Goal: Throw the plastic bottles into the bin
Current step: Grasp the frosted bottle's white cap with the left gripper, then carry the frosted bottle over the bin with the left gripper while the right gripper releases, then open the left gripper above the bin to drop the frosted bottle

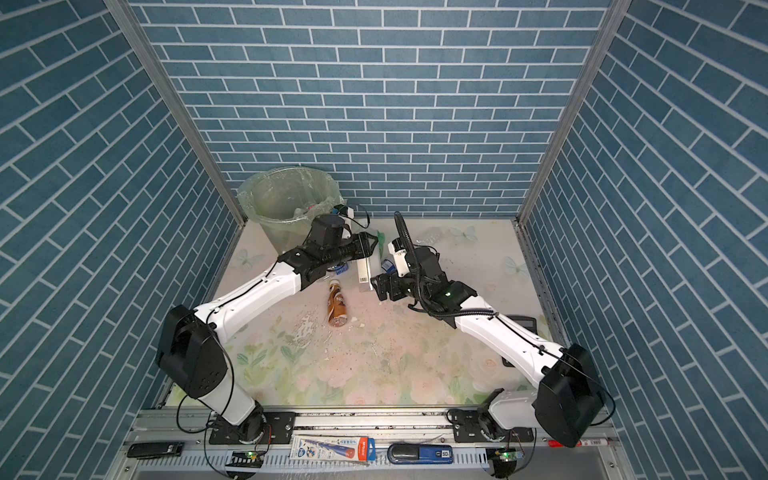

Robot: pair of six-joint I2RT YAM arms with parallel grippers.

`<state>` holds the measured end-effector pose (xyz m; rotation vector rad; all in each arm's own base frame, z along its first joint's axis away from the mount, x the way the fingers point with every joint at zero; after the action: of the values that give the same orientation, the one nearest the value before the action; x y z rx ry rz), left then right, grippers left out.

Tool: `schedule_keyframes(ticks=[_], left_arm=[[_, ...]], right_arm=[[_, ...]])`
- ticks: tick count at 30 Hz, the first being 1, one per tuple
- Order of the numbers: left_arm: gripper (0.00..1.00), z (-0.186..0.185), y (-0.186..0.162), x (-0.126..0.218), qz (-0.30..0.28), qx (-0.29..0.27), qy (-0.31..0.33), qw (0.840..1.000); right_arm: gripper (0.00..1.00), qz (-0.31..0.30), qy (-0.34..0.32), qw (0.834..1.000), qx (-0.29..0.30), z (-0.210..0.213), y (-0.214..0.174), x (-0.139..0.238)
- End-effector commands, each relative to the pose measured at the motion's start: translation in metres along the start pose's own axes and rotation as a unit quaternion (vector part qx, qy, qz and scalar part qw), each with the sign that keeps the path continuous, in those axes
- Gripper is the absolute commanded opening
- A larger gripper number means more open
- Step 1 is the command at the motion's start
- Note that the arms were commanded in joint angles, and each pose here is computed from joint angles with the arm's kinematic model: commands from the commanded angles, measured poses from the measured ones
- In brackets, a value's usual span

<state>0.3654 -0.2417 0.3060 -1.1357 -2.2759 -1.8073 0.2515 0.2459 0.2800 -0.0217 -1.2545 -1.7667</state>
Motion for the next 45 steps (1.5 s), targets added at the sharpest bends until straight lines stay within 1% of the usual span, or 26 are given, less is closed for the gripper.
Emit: schedule_keyframes(ticks=[1, 7, 11, 14, 17, 18, 20, 23, 25, 30, 32, 34, 36, 38, 39, 40, 41, 42, 43, 44, 45], left_arm=[[0.52, 0.004, 0.039, 0.035, -0.053, -0.059, 0.049, 0.996], [0.55, 0.015, 0.088, 0.066, -0.136, -0.104, 0.120, 0.978], [0.56, 0.025, 0.125, 0.090, -0.196, -0.105, 0.155, 0.963], [0.56, 0.027, 0.152, 0.112, -0.249, -0.114, 0.181, 0.945], [0.53, 0.024, 0.176, 0.139, -0.309, -0.138, 0.206, 0.918], [0.53, 0.022, 0.183, 0.149, -0.330, -0.147, 0.216, 0.907], [0.49, 0.018, 0.194, 0.167, -0.371, -0.164, 0.233, 0.884], [0.51, 0.014, 0.206, 0.191, -0.430, -0.184, 0.256, 0.846], [0.51, 0.008, 0.213, 0.205, -0.467, -0.205, 0.260, 0.820], [0.51, 0.000, 0.221, 0.235, -0.529, -0.223, 0.270, 0.773], [0.51, 0.001, 0.223, 0.242, -0.542, -0.223, 0.275, 0.762], [0.51, 0.006, 0.225, 0.242, -0.543, -0.222, 0.282, 0.760], [0.51, 0.016, 0.226, 0.234, -0.531, -0.217, 0.288, 0.767], [0.50, 0.032, 0.223, 0.212, -0.504, -0.213, 0.300, 0.782], [0.51, 0.047, 0.219, 0.196, -0.482, -0.206, 0.315, 0.791], [0.54, 0.065, 0.215, 0.180, -0.458, -0.192, 0.329, 0.803], [0.60, 0.084, 0.210, 0.163, -0.431, -0.169, 0.335, 0.821], [0.74, 0.106, 0.204, 0.145, -0.390, -0.142, 0.335, 0.846], [0.90, 0.119, 0.199, 0.132, -0.351, -0.127, 0.324, 0.869], [0.99, 0.122, 0.194, 0.125, -0.327, -0.130, 0.320, 0.879], [0.99, 0.119, 0.188, 0.123, -0.317, -0.136, 0.319, 0.883]], right_arm=[[0.99, -0.057, 0.023, 0.998, 0.031, 0.023, 0.037, 0.022], [0.99, -0.092, 0.058, 0.992, 0.062, 0.055, 0.081, 0.037], [0.99, -0.099, 0.093, 0.988, 0.072, 0.076, 0.103, 0.042], [0.99, -0.097, 0.104, 0.987, 0.079, 0.089, 0.111, 0.039], [0.99, -0.098, 0.113, 0.985, 0.089, 0.101, 0.114, 0.038], [0.99, -0.096, 0.115, 0.985, 0.091, 0.103, 0.113, 0.038], [0.99, -0.094, 0.116, 0.984, 0.094, 0.106, 0.113, 0.036], [0.99, -0.084, 0.118, 0.985, 0.095, 0.109, 0.110, 0.033], [0.99, -0.080, 0.116, 0.986, 0.093, 0.108, 0.108, 0.030], [0.99, -0.074, 0.114, 0.987, 0.089, 0.106, 0.104, 0.025], [0.99, -0.072, 0.110, 0.987, 0.088, 0.105, 0.102, 0.023], [0.99, -0.071, 0.109, 0.988, 0.088, 0.104, 0.102, 0.021], [0.99, -0.070, 0.109, 0.988, 0.088, 0.104, 0.101, 0.020], [0.99, -0.068, 0.109, 0.988, 0.086, 0.104, 0.102, 0.017], [0.99, -0.066, 0.110, 0.988, 0.085, 0.104, 0.101, 0.016], [0.99, -0.065, 0.112, 0.988, 0.082, 0.105, 0.102, 0.015], [0.99, -0.063, 0.114, 0.988, 0.081, 0.105, 0.101, 0.014], [0.99, -0.063, 0.118, 0.988, 0.080, 0.106, 0.101, 0.015], [0.98, -0.061, 0.117, 0.988, 0.079, 0.105, 0.100, 0.015], [0.99, -0.060, 0.117, 0.988, 0.078, 0.105, 0.100, 0.014], [0.99, -0.059, 0.116, 0.988, 0.078, 0.104, 0.099, 0.015]])
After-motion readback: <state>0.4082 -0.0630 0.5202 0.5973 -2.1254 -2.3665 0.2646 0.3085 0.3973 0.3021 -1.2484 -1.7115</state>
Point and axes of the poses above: each gripper's point midway between its finger pads, its own x axis back along the fingers, its own z axis along the line the jaws close on, y = z × x, the point moved 8 cm from there along x, back along the fingers, and after that the axes turned 13 degrees about -x, right-handed, at the moved point
